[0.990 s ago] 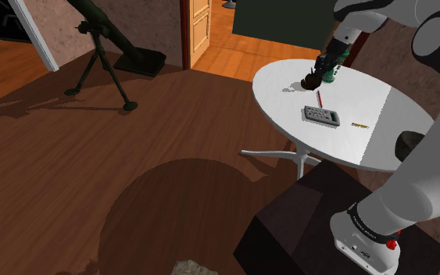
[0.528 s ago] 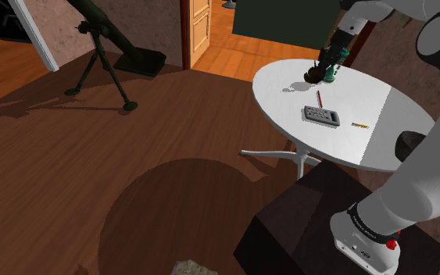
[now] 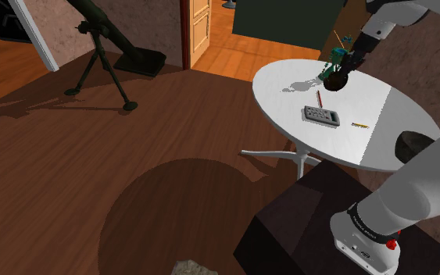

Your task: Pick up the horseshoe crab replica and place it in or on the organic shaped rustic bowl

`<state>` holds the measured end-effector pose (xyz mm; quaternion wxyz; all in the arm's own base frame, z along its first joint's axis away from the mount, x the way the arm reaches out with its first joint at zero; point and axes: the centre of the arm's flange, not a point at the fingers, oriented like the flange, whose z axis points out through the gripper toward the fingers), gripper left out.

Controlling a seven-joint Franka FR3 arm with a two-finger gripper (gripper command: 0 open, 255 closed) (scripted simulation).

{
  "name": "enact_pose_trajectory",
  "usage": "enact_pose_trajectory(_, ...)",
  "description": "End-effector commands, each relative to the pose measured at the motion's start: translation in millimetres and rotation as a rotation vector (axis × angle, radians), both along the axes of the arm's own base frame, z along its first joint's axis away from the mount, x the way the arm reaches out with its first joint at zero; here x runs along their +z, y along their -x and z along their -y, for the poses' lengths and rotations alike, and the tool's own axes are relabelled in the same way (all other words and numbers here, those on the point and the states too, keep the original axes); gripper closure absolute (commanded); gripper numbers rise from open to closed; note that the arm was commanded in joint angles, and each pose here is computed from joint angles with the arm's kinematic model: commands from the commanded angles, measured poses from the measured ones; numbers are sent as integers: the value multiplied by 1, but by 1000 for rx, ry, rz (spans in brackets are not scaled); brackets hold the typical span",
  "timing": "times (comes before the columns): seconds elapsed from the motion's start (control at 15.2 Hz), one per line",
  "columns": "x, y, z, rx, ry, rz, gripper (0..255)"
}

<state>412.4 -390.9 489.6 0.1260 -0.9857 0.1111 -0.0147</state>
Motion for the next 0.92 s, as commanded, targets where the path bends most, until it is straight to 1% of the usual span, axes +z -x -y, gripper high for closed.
enact_pose_trajectory(0.0, 1, 29, 4, 1, -1, 0, 255)
enact_pose_trajectory(0.86, 9, 195, 46, 1, -1, 0, 255)
